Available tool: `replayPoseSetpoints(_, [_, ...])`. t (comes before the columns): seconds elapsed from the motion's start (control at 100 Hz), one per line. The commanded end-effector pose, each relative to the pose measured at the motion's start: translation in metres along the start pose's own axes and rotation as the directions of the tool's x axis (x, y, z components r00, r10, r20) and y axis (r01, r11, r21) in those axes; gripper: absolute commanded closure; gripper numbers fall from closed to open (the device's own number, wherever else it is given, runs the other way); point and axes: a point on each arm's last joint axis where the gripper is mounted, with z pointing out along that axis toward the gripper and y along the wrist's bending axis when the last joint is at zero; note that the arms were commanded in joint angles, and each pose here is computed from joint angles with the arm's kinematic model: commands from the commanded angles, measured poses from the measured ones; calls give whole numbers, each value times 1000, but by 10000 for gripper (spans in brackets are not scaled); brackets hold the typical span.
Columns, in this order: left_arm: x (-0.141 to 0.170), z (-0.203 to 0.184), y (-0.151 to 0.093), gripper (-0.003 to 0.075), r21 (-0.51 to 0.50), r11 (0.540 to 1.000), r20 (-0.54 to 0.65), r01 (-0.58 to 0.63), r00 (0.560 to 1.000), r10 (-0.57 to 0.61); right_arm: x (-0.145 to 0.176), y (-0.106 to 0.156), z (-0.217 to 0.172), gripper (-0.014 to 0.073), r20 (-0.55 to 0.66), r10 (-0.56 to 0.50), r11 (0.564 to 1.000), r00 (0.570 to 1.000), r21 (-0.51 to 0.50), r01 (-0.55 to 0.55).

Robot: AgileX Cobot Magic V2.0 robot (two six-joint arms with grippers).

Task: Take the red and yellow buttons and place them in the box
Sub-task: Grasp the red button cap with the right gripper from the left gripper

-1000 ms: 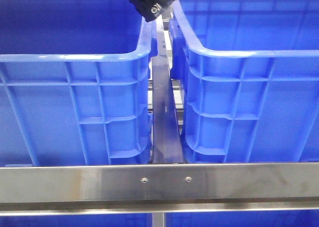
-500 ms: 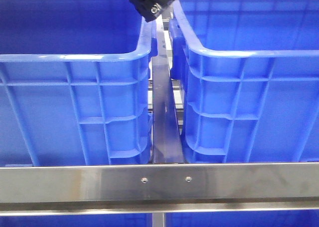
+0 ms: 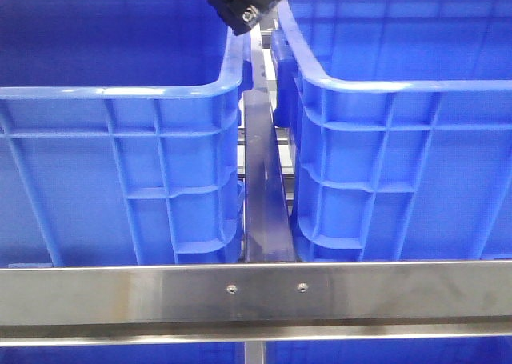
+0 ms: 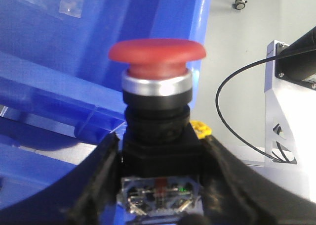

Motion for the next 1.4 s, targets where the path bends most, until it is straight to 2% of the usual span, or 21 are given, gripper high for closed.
replayPoseSetpoints(0.0, [-15,-17,-15,587,1,1000,98,-26,995,26,-4,13,11,19,0,21,996,1000,-88,-21])
replayPoseSetpoints(0.14, [-15,-17,-15,587,1,1000,98,-26,995,26,2,10,29,19,-44,65,990,997,-122,-70])
replayPoseSetpoints(0.61, [-15,-17,-15,587,1,1000,98,-26,995,26,6,18,45,25,-119,27,977,993,-206,-51])
replayPoseSetpoints(0.94, [-15,-17,-15,587,1,1000,98,-26,995,26,7,19,45,143,-131,18,975,991,-218,-46])
replayPoseSetpoints(1.09, [-15,-17,-15,587,1,1000,98,-26,995,26,7,20,45,321,-140,16,973,990,-227,-47])
replayPoseSetpoints(1.16, [-15,-17,-15,587,3,1000,99,-25,995,25,8,20,45,377,-143,15,972,990,-231,-48])
replayPoseSetpoints(1.39, [-16,-17,-14,573,1,1000,100,-25,995,25,8,20,45,382,-145,14,972,989,-232,-48])
